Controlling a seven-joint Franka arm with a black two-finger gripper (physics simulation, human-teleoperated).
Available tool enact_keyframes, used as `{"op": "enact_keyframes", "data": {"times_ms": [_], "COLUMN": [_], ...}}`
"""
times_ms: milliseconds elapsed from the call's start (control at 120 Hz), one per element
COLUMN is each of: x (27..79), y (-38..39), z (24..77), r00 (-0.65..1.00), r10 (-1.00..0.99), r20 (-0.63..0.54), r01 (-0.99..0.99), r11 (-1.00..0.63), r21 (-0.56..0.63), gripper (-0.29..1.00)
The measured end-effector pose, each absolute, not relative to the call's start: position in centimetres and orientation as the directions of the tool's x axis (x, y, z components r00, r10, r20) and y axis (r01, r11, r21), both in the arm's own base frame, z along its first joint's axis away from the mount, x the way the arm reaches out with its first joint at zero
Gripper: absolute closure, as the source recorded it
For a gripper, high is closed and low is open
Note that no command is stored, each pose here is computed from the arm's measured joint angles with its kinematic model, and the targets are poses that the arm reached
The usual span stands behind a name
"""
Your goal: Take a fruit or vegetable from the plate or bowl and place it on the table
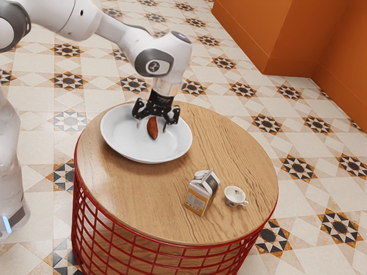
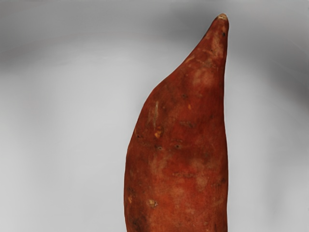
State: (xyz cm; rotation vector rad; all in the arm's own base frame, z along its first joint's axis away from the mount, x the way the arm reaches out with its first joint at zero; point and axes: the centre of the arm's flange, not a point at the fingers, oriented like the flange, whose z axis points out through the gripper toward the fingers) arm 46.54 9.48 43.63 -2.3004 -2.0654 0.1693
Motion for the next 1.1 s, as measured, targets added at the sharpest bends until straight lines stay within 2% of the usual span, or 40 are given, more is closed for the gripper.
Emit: {"op": "enact_keyframes", "data": {"times_ms": [667, 892, 1100], "x": [46.7, 46.8, 46.9], "y": [9.6, 9.6, 9.6], "z": [42.0, 42.1, 41.9], "r00": [0.104, 0.109, 0.114], "r10": [0.994, 0.993, 0.993], "r20": [-0.036, -0.033, -0.032], "r01": [0.993, 0.993, 0.992], "r11": [-0.106, -0.110, -0.116], "r21": [-0.056, -0.046, -0.048], "gripper": [0.01, 0.22, 0.35]}}
